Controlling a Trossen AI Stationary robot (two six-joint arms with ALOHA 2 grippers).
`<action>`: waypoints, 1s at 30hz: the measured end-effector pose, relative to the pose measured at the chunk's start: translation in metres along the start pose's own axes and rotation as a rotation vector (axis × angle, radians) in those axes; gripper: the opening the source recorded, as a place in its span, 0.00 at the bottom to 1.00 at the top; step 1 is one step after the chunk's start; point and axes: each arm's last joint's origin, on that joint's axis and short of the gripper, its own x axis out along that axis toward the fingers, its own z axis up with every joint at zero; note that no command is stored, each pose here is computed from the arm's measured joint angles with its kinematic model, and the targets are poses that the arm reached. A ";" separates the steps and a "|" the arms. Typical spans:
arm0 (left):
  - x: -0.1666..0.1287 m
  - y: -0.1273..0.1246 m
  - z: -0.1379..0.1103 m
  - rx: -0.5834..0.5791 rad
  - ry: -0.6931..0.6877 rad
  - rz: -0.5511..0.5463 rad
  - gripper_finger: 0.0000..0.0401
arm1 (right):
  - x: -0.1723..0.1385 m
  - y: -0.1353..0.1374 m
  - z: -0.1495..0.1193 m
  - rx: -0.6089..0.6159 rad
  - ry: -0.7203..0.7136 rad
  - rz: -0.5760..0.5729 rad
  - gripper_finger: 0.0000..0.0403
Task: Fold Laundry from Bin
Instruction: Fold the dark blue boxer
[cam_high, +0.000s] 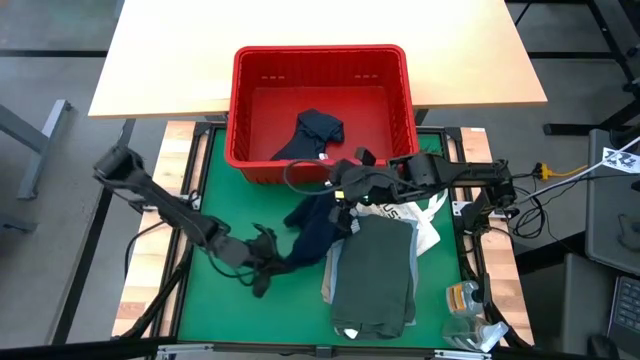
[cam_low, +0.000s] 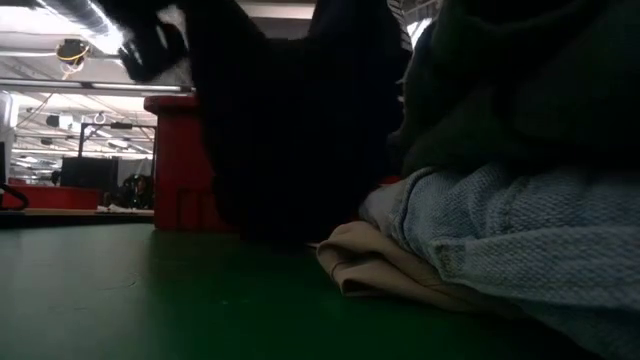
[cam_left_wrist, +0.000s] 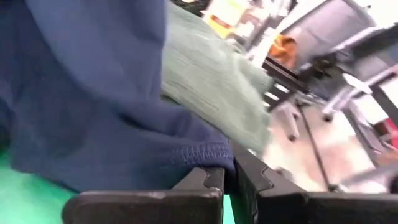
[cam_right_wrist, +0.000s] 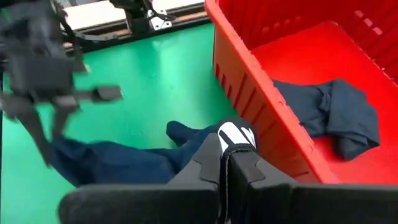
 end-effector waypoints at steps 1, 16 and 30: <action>-0.008 -0.002 0.003 -0.008 0.010 -0.012 0.00 | 0.002 0.000 -0.001 -0.002 0.003 -0.002 0.01; -0.052 -0.002 -0.010 -0.002 0.184 0.074 0.00 | 0.041 0.007 -0.029 -0.106 0.121 -0.031 0.01; -0.045 0.000 -0.018 0.018 0.222 0.106 0.00 | 0.057 -0.022 -0.018 -0.006 0.148 0.061 0.23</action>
